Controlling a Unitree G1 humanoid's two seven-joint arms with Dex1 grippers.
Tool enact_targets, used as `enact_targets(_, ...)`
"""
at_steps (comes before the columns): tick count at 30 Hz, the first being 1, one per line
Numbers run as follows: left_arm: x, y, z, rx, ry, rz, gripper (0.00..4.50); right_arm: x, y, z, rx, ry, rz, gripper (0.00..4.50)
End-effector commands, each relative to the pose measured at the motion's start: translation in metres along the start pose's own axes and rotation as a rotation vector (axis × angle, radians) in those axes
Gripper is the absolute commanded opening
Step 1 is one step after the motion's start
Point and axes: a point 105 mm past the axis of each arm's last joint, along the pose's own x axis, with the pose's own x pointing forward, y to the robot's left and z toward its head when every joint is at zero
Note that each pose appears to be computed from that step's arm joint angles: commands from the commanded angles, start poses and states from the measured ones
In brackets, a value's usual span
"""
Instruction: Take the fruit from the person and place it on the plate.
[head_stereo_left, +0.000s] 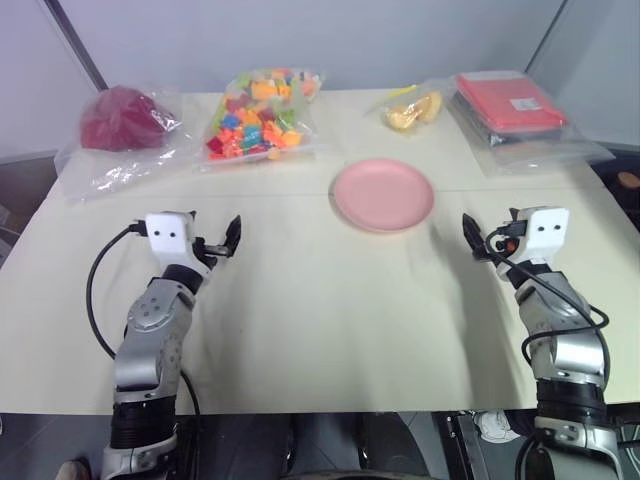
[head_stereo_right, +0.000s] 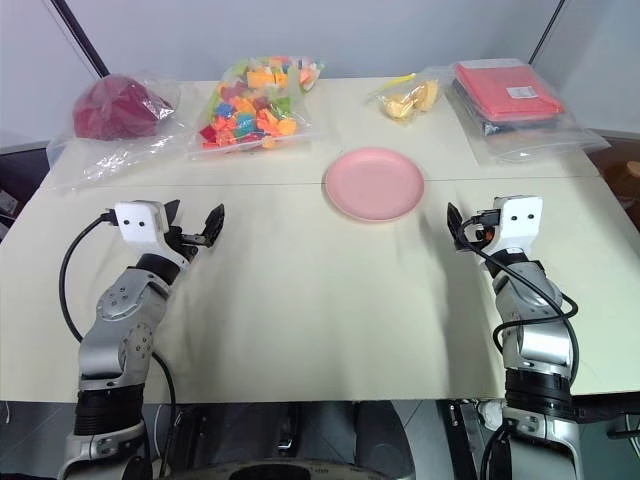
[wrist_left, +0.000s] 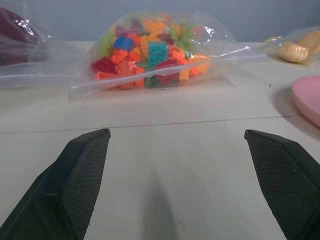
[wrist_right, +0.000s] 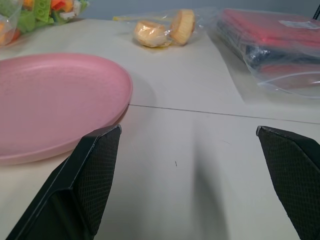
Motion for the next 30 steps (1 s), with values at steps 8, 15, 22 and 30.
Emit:
enact_targets(8,0.0013,0.0029,0.0141,0.033,-0.049,-0.003,4.50,0.0030,0.0029,0.0128,-0.010,-0.057,0.000,4.42)
enact_targets(15,0.0016,0.0011,0.0145,0.040,-0.048,-0.010,4.50,0.0028,0.0026,0.0128,-0.010,-0.057,-0.002,4.42)
enact_targets(22,0.0018,0.0005,0.0144,0.039,-0.048,-0.012,4.50,0.0027,0.0017,0.0129,-0.012,-0.057,-0.004,4.42)
enact_targets(30,0.0021,0.0023,0.0146,0.042,-0.049,-0.010,4.50,0.0027,0.0011,0.0134,-0.019,-0.055,0.001,4.42)
